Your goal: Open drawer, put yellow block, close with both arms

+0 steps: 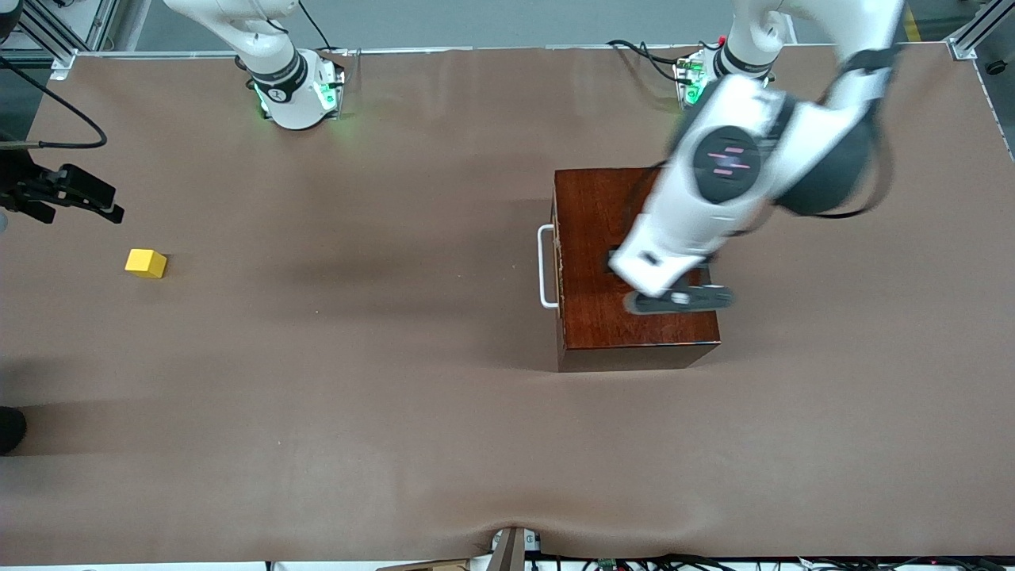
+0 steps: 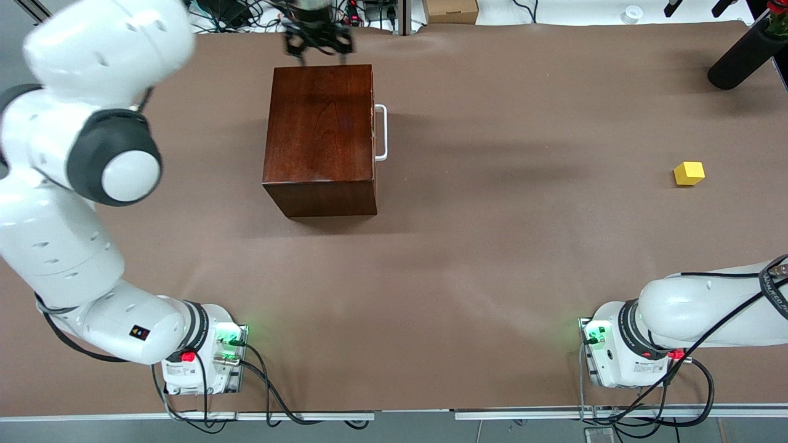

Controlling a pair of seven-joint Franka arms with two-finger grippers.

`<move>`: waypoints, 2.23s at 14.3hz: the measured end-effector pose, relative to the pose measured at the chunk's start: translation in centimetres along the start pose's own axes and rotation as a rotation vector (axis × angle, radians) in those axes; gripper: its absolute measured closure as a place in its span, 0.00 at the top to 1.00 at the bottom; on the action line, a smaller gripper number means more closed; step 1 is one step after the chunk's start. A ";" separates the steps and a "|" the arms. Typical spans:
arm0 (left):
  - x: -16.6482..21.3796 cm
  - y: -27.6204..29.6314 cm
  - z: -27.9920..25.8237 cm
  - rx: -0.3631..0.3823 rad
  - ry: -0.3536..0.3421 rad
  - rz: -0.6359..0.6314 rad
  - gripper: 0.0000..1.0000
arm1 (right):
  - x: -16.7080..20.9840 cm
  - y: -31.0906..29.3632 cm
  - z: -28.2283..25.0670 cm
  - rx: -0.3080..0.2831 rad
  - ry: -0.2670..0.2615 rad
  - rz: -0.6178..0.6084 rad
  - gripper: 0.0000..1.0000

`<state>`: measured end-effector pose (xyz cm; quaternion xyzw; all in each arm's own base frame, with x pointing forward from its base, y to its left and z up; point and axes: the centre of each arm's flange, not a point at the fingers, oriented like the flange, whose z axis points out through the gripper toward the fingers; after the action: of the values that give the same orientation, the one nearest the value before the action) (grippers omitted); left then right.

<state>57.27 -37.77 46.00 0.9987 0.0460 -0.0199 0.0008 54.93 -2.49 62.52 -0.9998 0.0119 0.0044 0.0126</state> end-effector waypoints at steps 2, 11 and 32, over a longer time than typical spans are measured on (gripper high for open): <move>-2.2 5.9 2.4 -0.048 0.039 -0.050 1.00 | 0.0 0.0 0.0 0.000 0.000 -0.001 1.00; -6.5 14.7 12.1 0.014 0.114 -0.111 1.00 | 0.0 -0.2 0.0 0.000 0.000 -0.003 1.00; -8.4 16.0 17.4 0.100 0.061 -0.033 1.00 | 0.0 -0.4 0.0 0.000 -0.001 -0.008 1.00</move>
<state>49.69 -54.51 28.98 0.9968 0.0616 0.0082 -0.0509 54.96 -2.08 62.49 -0.9999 0.0081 0.0048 0.0125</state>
